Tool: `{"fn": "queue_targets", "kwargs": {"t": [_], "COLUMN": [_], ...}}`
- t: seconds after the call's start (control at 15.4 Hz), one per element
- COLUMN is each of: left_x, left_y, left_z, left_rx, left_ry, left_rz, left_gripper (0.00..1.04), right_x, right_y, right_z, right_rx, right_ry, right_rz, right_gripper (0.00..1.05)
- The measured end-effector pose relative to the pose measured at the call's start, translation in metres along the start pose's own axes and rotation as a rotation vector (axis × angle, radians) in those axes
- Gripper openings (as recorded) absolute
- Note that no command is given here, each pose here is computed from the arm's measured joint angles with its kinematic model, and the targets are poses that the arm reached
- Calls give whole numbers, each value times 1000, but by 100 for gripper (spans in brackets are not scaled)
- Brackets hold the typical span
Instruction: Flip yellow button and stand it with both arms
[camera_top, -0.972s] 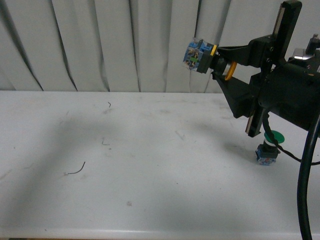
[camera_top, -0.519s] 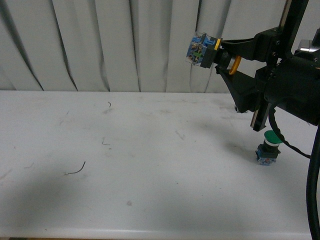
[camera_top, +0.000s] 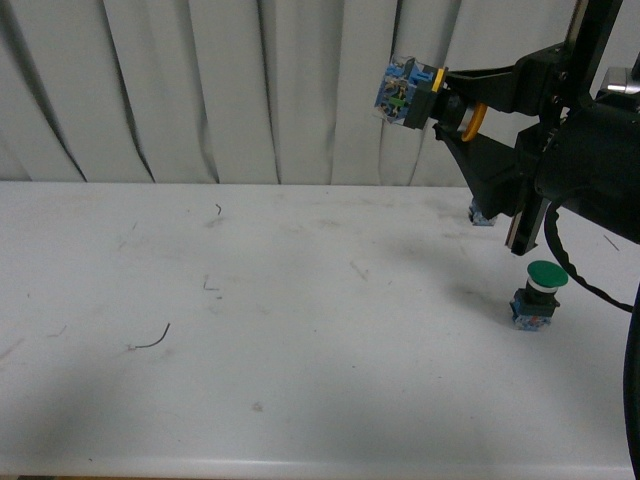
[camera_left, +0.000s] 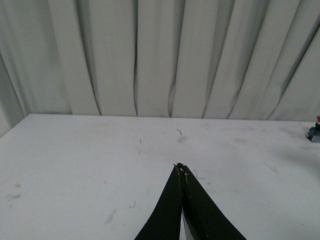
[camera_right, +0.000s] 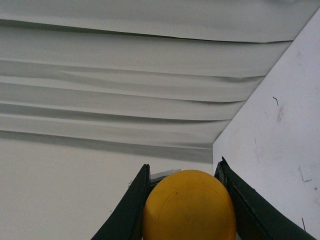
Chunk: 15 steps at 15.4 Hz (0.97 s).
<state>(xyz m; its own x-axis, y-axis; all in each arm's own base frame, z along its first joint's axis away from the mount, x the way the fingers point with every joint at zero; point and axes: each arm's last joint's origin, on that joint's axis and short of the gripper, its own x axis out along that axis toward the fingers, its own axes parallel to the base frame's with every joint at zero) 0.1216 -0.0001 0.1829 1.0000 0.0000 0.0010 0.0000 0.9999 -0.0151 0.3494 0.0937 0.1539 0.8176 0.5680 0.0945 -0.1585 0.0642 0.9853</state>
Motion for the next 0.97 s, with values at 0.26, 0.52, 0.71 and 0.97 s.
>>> {"fn": "queue_targets", "kwargs": {"t": [0.26, 0.52, 0.71, 0.97], "left_x": [-6, -13, -22, -24], "left_y": [0, 0, 0, 0], "left_z": [-6, -14, -20, -17], "left_rx": [0, 0, 0, 1], "left_ry": [-2, -7, 43, 2], "left_rz": [0, 0, -1, 0], "left_gripper": [2, 2, 2, 2], "right_x": [0, 1, 2, 2], "right_y": [0, 1, 3, 4], "right_z": [1, -4, -5, -5], "right_rx": [-17, -22, -28, -32], "right_ry": [2, 16, 22, 21], "right_rz": [0, 3, 10, 11], "right_gripper": [35, 35, 35, 35]}}
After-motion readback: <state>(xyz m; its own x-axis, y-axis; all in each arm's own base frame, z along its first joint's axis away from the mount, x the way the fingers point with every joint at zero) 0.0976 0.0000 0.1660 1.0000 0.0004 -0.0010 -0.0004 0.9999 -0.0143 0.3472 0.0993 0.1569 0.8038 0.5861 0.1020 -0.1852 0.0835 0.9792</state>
